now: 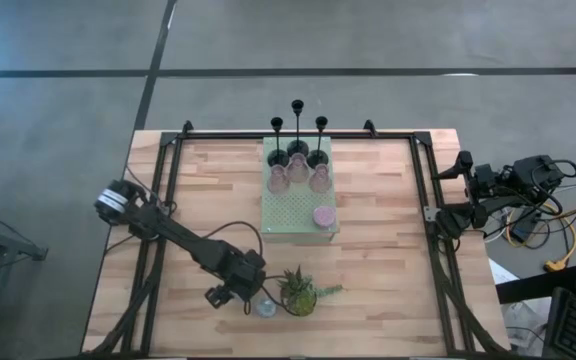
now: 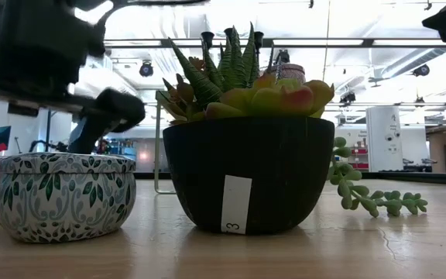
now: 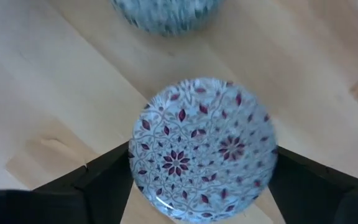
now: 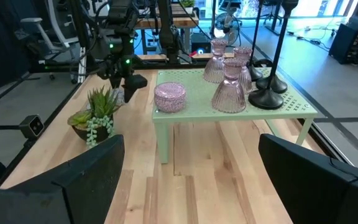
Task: Pick & Place candle stick holders
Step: Put the red patterned scented candle on the shelf
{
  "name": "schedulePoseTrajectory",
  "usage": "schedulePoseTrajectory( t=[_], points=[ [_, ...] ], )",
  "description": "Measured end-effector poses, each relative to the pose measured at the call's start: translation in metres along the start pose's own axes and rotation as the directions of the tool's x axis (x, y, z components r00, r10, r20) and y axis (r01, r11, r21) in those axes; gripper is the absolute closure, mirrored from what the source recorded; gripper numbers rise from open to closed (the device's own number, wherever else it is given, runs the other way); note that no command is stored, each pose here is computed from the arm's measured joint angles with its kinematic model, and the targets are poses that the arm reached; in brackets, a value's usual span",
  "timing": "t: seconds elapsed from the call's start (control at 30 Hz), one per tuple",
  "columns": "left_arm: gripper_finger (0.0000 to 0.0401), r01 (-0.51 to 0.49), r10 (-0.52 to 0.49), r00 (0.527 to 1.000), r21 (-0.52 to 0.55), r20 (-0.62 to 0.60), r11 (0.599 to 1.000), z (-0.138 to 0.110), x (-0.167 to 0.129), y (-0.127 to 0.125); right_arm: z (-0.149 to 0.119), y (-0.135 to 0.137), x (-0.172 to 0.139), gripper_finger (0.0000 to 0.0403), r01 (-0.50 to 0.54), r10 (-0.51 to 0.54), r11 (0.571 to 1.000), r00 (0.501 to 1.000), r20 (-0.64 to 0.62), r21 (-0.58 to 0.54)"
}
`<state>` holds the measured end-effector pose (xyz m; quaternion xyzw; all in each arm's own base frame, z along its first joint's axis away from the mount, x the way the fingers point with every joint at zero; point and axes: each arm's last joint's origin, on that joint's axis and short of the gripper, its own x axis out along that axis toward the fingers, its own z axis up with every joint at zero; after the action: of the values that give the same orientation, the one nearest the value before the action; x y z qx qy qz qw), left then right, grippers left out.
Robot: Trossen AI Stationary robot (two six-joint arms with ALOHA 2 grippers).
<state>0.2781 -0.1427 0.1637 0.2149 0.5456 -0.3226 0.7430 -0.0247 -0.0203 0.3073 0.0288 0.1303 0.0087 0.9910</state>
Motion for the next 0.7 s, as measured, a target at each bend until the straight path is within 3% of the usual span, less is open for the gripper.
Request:
schedulePoseTrajectory(
  t=[0.47,0.7],
  points=[
    [0.0160,-0.028,0.028,0.997,-0.002,-0.071,1.000,-0.0012,0.0076,0.0022,0.0000,0.0000,0.0000,0.0037,0.000,0.000,1.000,1.000,0.000,0.000],
    [0.0168,-0.028,0.027,0.997,-0.022,-0.076,0.999,-0.0019,0.0079,0.0019,0.0000,0.0000,0.0000,0.0037,0.000,0.000,1.000,1.000,0.000,0.000]
  ],
)
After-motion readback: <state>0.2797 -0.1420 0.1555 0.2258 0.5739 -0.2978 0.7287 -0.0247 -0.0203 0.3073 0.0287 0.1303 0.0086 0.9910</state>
